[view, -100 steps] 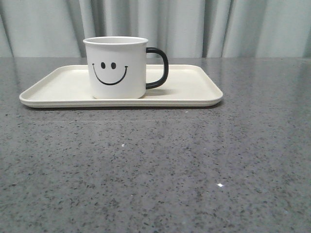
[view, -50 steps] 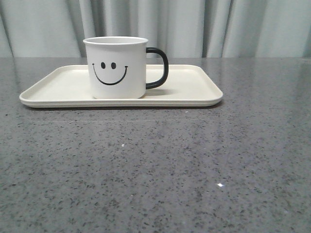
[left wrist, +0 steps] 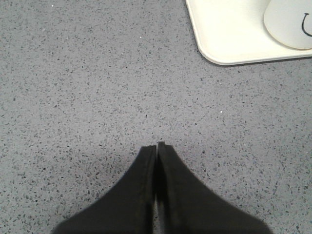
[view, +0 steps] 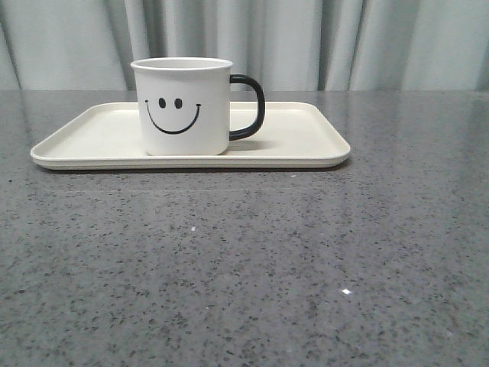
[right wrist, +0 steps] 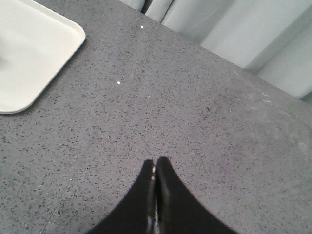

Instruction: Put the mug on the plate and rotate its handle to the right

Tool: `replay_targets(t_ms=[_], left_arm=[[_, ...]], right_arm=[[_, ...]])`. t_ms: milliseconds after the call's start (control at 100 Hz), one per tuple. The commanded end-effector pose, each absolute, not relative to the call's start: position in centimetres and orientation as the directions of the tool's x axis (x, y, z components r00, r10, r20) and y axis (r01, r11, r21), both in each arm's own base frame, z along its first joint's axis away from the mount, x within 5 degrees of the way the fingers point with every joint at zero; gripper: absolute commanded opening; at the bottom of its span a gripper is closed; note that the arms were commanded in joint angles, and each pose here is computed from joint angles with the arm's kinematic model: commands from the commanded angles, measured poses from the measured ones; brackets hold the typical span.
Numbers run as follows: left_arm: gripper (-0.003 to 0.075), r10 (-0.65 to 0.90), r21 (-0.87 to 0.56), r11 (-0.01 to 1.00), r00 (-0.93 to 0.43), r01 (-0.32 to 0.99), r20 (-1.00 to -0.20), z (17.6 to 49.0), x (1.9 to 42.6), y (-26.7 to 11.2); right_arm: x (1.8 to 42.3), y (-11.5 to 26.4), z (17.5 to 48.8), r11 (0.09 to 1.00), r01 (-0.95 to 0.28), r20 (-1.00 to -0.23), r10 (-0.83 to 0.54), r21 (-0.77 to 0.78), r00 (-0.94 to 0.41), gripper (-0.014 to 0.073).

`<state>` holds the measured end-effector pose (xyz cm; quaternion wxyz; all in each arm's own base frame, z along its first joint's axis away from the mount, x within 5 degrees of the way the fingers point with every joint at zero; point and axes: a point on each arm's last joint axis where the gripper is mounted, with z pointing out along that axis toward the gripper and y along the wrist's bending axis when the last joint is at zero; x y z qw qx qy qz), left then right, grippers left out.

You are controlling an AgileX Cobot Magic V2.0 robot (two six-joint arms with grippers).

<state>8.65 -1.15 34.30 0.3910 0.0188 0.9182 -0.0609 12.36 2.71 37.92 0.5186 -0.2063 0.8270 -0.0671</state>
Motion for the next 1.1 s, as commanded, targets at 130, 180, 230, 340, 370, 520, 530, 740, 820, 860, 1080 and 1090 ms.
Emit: replay_targets(t_ms=[130, 180, 230, 340, 370, 520, 530, 740, 820, 860, 1080, 1090], left_arm=[[-0.0020, -0.037, -0.111, 0.991, -0.628, 0.079, -0.777, 35.5, 9.0, -1.2], [-0.0020, -0.037, -0.111, 0.991, -0.628, 0.079, -0.777, 35.5, 9.0, -1.2], [-0.0020, -0.037, -0.111, 0.991, -0.628, 0.079, -0.777, 35.5, 9.0, -1.2], [-0.0020, -0.037, -0.111, 0.991, -0.628, 0.079, -0.777, 35.5, 9.0, -1.2], [-0.0020, -0.037, -0.111, 0.991, -0.628, 0.079, -0.777, 35.5, 9.0, -1.2], [-0.0020, -0.036, -0.113, 0.990, -0.629, 0.083, -0.777, 35.5, 9.0, -1.2], [-0.0020, -0.036, -0.113, 0.990, -0.629, 0.083, -0.777, 35.5, 9.0, -1.2], [-0.0020, -0.025, -0.086, 0.994, -0.605, 0.072, -0.796, 35.5, 9.3, -1.0], [-0.0020, -0.036, -0.082, 0.994, -0.520, 0.065, -0.853, 35.5, 9.7, -0.9], [-0.0020, -0.045, -0.081, 0.995, -0.453, 0.060, -0.890, 35.5, 9.9, -0.8], [-0.0020, -0.072, -0.077, 0.997, -0.140, 0.031, -0.988, 32.0, 8.9, -0.4], [-0.0020, -0.072, -0.077, 0.997, -0.133, 0.031, -0.988, 31.8, 8.9, -0.4]], right_arm=[[12.4, 2.7, 39.3, 0.906, -0.246, -0.866, -0.407, -0.343, -0.291, -0.0066], [12.4, 2.7, 39.3, 0.906, -0.246, -0.866, -0.407, -0.343, -0.291, -0.0066], [12.4, 2.7, 39.3, 0.906, -0.246, -0.866, -0.407, -0.343, -0.291, -0.0066], [12.4, 2.7, 39.3, 0.906, -0.246, -0.866, -0.407, -0.343, -0.291, -0.0066], [12.4, 2.7, 39.3, 0.906, -0.246, -0.866, -0.407, -0.343, -0.291, -0.0066], [12.4, 2.7, 39.3, 0.906, -0.246, -0.866, -0.407, -0.343, -0.291, -0.0066], [12.4, 2.7, 39.3, 0.906, -0.246, -0.866, -0.407, -0.343, -0.291, -0.0066], [12.4, 2.7, 39.3, 0.906, -0.246, -0.866, -0.407, -0.343, -0.291, -0.0066], [12.4, 2.7, 39.3, 0.906, -0.246, -0.866, -0.407, -0.343, -0.291, -0.0066], [12.4, 2.7, 39.3, 0.906, -0.246, -0.866, -0.407, -0.343, -0.291, -0.0066], [12.4, 2.7, 39.3, 0.906, -0.246, -0.866, -0.407, -0.343, -0.291, -0.0066], [12.4, 2.7, 39.3, 0.906, -0.246, -0.866, -0.407, -0.343, -0.291, -0.0066]])
